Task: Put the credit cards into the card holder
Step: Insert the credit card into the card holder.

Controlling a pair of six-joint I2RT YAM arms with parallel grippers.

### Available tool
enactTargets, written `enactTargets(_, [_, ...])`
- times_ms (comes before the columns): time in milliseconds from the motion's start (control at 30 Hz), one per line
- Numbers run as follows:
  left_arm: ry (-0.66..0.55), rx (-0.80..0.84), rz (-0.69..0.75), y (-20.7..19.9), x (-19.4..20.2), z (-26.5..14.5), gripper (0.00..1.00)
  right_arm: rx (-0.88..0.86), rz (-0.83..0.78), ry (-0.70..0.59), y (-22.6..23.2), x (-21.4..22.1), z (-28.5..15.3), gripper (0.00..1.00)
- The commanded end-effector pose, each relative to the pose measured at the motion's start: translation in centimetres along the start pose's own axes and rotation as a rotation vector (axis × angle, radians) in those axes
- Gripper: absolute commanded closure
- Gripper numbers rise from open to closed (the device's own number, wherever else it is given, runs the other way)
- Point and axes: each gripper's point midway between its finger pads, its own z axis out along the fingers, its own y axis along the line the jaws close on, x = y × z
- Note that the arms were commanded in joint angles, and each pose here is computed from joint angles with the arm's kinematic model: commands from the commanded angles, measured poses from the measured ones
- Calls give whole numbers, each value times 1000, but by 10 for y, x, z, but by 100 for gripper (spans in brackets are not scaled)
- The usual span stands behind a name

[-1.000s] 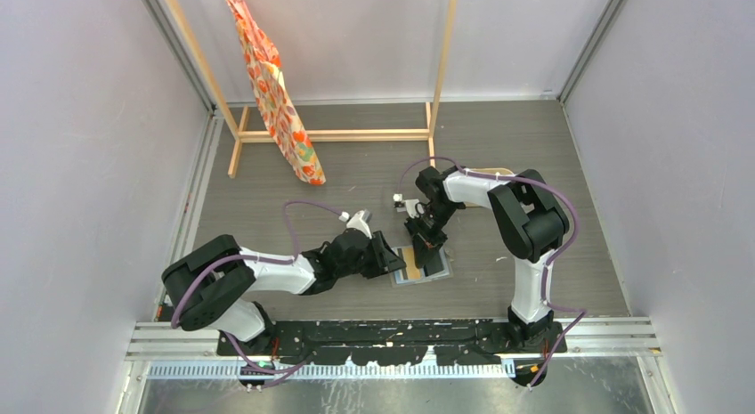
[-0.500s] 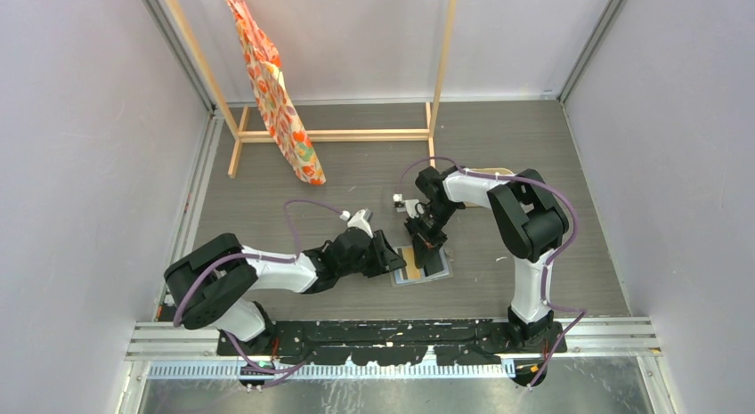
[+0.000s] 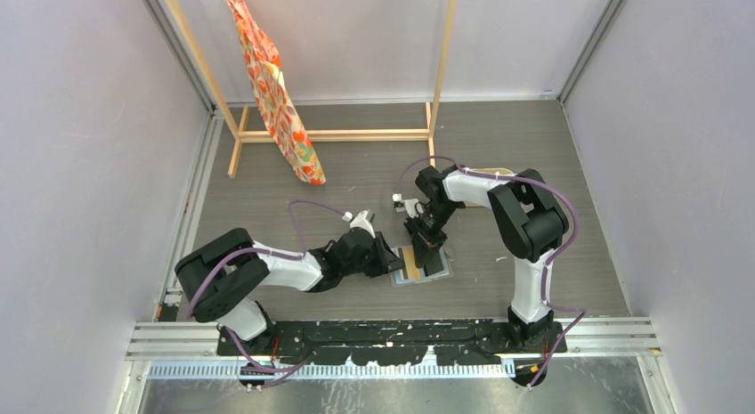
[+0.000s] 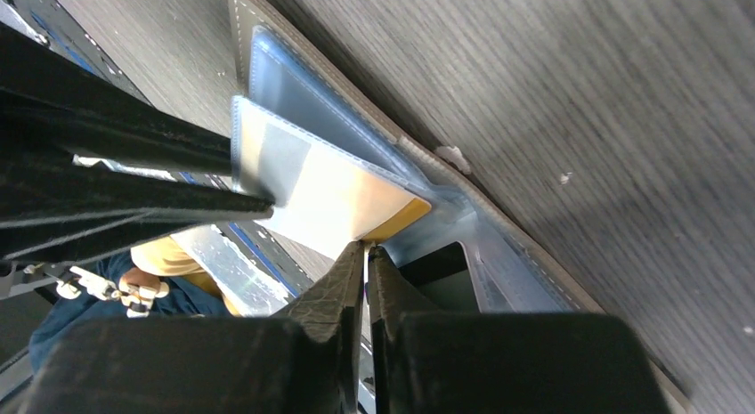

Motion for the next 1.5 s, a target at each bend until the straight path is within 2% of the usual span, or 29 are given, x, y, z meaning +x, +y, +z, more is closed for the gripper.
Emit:
enactTargets(0, [-30,70,2,-23,-10,5,88,6,-108,-63,13,-12,-21,87])
enactTargets(100, [-28,59,2,-21,-10,6,99,-20,-148,-89,23,-12,-36,86])
enactTargets(300, [-27,45,13,-19,-12,2,100,1,-226,-191,31,-12,-76,85])
enactTargets(467, [-11,42,31,-33,-17,-3,100,81,-159,-284,6,-13,-97,84])
enactTargets(833, [38,23,35,-41,-14,4,97,69,-64,-212,-14,-8,-78,84])
enactTargets(1100, [-15,-28,29,-38,-26,-7,97,7,-28,-174,-8,-6,-62,85])
enactTargets(1467, [-27,-64,23,-32,-28,-3,97,-17,-3,-139,-3,-12,-45,94])
